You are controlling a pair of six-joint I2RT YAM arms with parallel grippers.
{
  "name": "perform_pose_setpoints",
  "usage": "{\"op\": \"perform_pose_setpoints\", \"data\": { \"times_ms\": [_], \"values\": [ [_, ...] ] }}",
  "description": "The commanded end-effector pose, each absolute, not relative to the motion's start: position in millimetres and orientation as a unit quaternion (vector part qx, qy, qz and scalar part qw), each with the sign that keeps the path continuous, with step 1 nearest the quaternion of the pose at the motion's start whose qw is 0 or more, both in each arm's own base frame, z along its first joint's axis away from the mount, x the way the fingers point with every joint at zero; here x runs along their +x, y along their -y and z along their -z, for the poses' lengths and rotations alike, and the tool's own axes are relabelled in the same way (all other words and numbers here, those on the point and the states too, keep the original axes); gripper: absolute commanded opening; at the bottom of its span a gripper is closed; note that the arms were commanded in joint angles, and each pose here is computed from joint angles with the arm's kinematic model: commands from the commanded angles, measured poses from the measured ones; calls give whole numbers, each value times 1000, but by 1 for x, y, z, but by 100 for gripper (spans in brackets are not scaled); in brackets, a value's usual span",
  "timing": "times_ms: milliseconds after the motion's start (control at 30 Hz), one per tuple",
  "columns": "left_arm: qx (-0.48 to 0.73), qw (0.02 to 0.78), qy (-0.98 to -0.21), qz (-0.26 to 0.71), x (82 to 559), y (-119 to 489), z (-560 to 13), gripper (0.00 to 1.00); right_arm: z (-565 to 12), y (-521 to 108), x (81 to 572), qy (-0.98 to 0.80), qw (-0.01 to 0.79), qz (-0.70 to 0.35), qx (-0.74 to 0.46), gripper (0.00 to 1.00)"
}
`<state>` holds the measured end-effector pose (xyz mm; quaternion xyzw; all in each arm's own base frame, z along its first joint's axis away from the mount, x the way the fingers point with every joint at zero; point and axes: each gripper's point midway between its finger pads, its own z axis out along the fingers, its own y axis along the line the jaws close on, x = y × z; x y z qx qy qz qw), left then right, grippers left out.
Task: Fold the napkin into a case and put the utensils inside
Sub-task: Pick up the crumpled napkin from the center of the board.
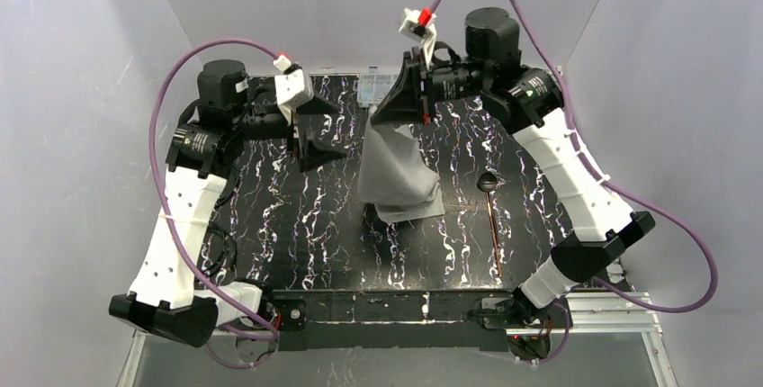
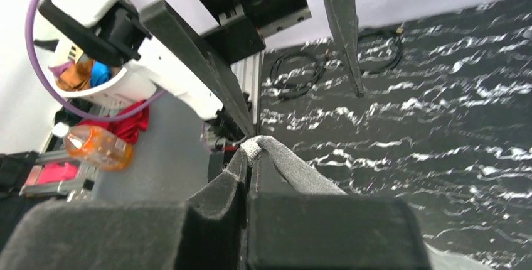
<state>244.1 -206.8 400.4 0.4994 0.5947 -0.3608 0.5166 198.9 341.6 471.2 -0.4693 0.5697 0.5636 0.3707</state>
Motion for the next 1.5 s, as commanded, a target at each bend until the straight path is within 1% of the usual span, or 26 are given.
{"op": "perform_pose_setpoints", "data": {
  "times_ms": [0,133,300,367,433,467,533,633,667,700,767,833,867,933,967,1033,1100,1133,1200,1300,1333,1467],
  "values": [
    [531,478,-552,429,213,216,-386,99,-454,-338,173,-575,347,-539,-509,1],
    [557,477,-535,421,214,222,-373,98,-445,-334,156,-571,338,-534,-524,1],
    [635,461,-498,369,206,236,-335,98,-435,-318,136,-579,335,-536,-516,1],
    [648,450,-499,358,213,242,-320,98,-417,-307,132,-613,323,-522,-498,1],
    [645,436,-518,355,232,246,-306,99,-395,-294,131,-656,316,-494,-475,1],
    [649,426,-527,347,243,248,-295,99,-379,-284,135,-695,310,-467,-451,1],
    [657,401,-549,325,264,251,-267,98,-340,-258,156,-779,312,-374,-396,1],
    [660,363,-589,293,296,255,-230,98,-266,-196,186,-905,273,-190,-264,1],
    [660,351,-599,287,304,256,-219,97,-253,-179,188,-924,261,-149,-235,1],
    [661,340,-608,278,311,257,-208,95,-250,-169,187,-932,261,-135,-213,1],
    [668,317,-620,263,321,262,-185,92,-264,-156,183,-927,301,-138,-174,1],
    [680,303,-615,261,323,267,-169,89,-281,-148,173,-917,330,-155,-160,1],
    [690,297,-609,254,323,269,-160,88,-284,-152,164,-913,324,-178,-171,1],
    [701,296,-606,234,333,273,-140,87,-281,-173,138,-903,276,-250,-216,1],
    [698,293,-611,230,339,276,-131,86,-275,-181,130,-901,252,-271,-228,1],
    [687,281,-629,231,352,282,-118,85,-257,-185,125,-909,217,-274,-227,1],
    [670,270,-652,232,366,289,-109,85,-246,-184,128,-914,209,-265,-224,1],
    [673,259,-651,238,366,291,-104,84,-243,-184,130,-916,211,-260,-222,1],
    [701,242,-624,248,355,290,-91,84,-239,-179,136,-920,220,-243,-216,1],
    [754,232,-571,226,338,282,-71,85,-237,-170,151,-929,235,-200,-204,1],
    [758,227,-569,222,336,279,-64,84,-237,-167,157,-931,242,-186,-199,1],
    [743,188,-599,230,327,269,-55,84,-241,-155,179,-937,272,-136,-174,1]
  ]
}}
